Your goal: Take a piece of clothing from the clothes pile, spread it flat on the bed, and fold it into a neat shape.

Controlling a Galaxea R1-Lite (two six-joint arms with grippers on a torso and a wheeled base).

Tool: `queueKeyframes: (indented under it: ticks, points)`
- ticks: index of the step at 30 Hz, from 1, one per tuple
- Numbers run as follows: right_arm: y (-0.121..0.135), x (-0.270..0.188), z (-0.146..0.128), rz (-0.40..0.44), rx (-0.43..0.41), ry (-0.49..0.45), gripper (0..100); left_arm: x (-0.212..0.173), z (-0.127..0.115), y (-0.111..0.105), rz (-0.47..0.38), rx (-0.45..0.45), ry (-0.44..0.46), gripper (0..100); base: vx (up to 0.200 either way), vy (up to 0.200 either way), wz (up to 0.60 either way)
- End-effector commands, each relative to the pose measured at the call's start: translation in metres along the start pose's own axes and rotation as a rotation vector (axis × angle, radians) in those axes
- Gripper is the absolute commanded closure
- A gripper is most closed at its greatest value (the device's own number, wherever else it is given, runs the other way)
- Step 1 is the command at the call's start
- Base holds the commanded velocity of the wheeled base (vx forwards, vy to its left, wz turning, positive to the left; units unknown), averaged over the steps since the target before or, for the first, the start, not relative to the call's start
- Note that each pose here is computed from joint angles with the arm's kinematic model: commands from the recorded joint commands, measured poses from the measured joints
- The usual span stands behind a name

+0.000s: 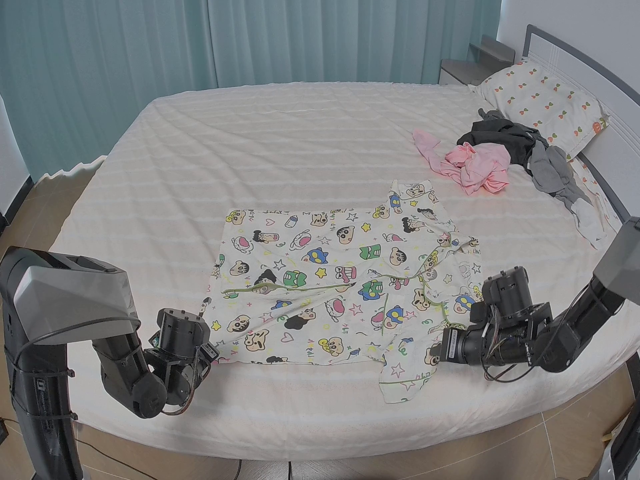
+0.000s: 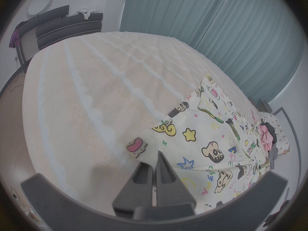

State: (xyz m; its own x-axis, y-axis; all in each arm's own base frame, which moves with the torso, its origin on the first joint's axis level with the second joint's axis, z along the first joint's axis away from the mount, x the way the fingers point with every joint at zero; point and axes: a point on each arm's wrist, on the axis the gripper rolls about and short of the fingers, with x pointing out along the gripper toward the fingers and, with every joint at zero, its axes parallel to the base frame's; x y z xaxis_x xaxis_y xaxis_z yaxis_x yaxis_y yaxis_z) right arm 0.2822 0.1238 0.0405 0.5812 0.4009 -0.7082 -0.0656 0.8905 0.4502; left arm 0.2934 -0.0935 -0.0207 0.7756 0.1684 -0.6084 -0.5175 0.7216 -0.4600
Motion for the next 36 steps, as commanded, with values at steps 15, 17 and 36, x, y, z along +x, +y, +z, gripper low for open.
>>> queueKeyframes:
  ticks: [15, 17, 36]
  points:
    - [0.027, 0.029, 0.096, -0.052, 0.231, 0.110, 100, 0.005, -0.004, 0.003, -0.001, 0.005, 0.036, 100, 0.000, 0.000, 0.00]
    - [0.023, 0.040, 0.095, -0.059, 0.243, 0.118, 100, 0.005, -0.004, 0.003, -0.001, 0.005, 0.036, 100, 0.000, 0.000, 0.00]
    - [-0.001, 0.027, 0.054, -0.022, 0.216, 0.028, 0, 0.010, -0.005, 0.005, 0.009, 0.001, 0.037, 100, 0.000, 0.000, 0.00]
